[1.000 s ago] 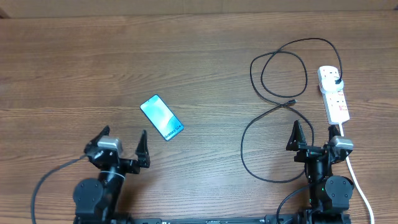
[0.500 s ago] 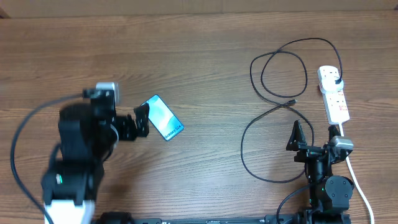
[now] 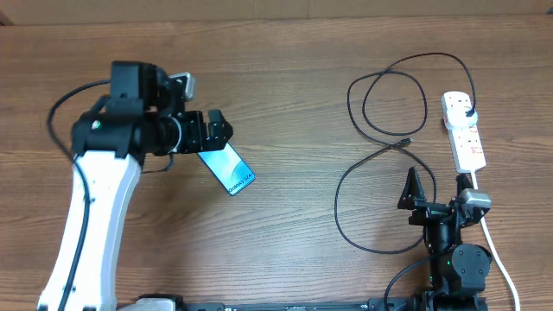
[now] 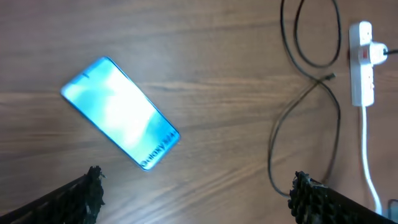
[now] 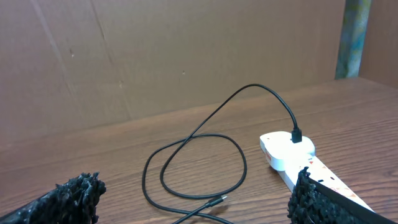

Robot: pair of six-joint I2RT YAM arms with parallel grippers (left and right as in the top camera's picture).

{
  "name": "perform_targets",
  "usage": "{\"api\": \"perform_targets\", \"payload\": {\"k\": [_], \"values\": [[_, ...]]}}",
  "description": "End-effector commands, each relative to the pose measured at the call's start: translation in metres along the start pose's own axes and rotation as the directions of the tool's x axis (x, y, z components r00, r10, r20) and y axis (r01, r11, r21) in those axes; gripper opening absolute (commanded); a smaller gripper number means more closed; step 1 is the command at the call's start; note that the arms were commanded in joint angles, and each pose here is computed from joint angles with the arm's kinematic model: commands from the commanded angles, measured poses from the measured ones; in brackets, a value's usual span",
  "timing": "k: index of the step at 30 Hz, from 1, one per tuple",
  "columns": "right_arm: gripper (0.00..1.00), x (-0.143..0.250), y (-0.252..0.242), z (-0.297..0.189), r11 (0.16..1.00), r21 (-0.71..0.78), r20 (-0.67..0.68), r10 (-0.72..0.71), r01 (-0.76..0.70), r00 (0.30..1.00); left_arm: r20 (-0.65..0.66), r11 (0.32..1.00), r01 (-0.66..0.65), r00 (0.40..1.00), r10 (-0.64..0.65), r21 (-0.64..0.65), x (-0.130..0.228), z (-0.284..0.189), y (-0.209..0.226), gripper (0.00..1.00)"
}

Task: Plug charger to phone and switch on socket
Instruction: 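Move the left gripper over the Galaxy phone and lower it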

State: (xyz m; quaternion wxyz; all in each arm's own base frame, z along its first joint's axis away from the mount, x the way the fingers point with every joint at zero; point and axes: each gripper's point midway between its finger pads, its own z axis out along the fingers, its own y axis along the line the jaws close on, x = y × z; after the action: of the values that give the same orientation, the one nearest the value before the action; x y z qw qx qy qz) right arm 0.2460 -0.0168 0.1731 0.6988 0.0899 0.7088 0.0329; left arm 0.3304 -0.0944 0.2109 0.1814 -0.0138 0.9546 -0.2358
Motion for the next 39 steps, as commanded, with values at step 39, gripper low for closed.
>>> {"api": "perform_targets", "payload": {"k": [39], "values": [[1.00, 0.002, 0.000, 0.000, 1.000, -0.002, 0.003, -0.008, 0.008, 1.000, -0.053, 0.660, 0.500, 0.774, -0.631, -0.561, 0.028, 0.125, 0.075, 1.00]]}}
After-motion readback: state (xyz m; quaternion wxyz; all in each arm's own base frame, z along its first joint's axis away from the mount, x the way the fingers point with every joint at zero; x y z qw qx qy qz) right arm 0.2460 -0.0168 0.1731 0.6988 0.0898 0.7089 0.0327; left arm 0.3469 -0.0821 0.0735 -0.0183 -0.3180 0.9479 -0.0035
